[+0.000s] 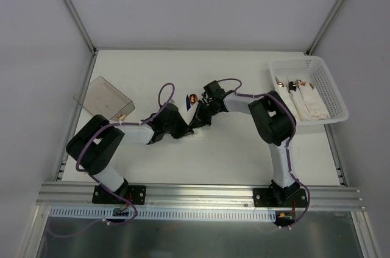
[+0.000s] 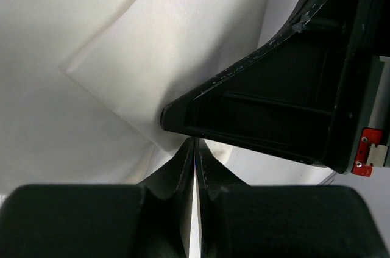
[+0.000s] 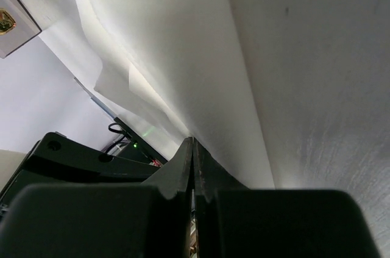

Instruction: Place the utensils on the paper napkin and roll it up

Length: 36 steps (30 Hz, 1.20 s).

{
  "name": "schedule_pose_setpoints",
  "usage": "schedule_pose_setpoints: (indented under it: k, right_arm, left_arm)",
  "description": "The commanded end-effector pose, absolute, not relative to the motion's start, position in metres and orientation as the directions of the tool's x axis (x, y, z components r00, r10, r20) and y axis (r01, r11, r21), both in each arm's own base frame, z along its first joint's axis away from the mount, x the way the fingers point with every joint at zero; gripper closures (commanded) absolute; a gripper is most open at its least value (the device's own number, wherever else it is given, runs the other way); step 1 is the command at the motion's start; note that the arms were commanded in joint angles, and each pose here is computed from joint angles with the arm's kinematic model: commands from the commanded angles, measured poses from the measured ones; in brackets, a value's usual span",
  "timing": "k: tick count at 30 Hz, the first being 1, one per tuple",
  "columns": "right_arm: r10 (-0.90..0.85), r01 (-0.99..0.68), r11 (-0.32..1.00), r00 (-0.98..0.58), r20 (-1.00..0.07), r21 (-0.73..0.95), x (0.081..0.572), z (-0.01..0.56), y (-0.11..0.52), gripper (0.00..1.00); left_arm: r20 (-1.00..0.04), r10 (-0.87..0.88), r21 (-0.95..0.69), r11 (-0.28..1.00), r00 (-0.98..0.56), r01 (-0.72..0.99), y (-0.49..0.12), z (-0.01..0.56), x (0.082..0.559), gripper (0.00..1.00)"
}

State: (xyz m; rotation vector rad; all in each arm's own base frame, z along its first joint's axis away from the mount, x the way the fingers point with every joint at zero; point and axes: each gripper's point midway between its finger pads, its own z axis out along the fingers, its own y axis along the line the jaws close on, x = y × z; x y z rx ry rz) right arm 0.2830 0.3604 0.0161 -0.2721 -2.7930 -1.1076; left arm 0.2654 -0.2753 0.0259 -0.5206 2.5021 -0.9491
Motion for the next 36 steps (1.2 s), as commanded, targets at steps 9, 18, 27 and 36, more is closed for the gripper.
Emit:
schedule_pose_setpoints:
  k: [9, 18, 27, 36]
  right_arm:
    - [0.208, 0.285, 0.794, -0.957, 0.201, 0.537, 0.282, -0.019, 0.329, 1.00]
    - [0.245, 0.304, 0.791, -0.953, 0.181, 0.531, 0.296, -0.019, 0.316, 1.00]
    - [0.192, 0.211, 0.774, -0.977, 0.097, 0.596, 0.320, 0.008, 0.320, 0.92]
    - [0.189, 0.198, 0.783, -0.979, 0.078, 0.590, 0.332, 0.007, 0.316, 0.93]
  left_arm:
    - [-0.193, -0.514, -0.562, 0.756, -0.836, -0.336, -0.257, -0.006, 0.255, 1.00]
    - [-0.147, -0.504, -0.494, 0.783, -0.851, -0.379, -0.233, -0.019, 0.222, 1.00]
    - [-0.104, -0.494, -0.476, 0.787, -0.863, -0.393, -0.228, -0.023, 0.212, 1.00]
    - [-0.220, -0.469, -0.573, 0.772, -0.855, -0.276, -0.239, 0.016, 0.241, 1.00]
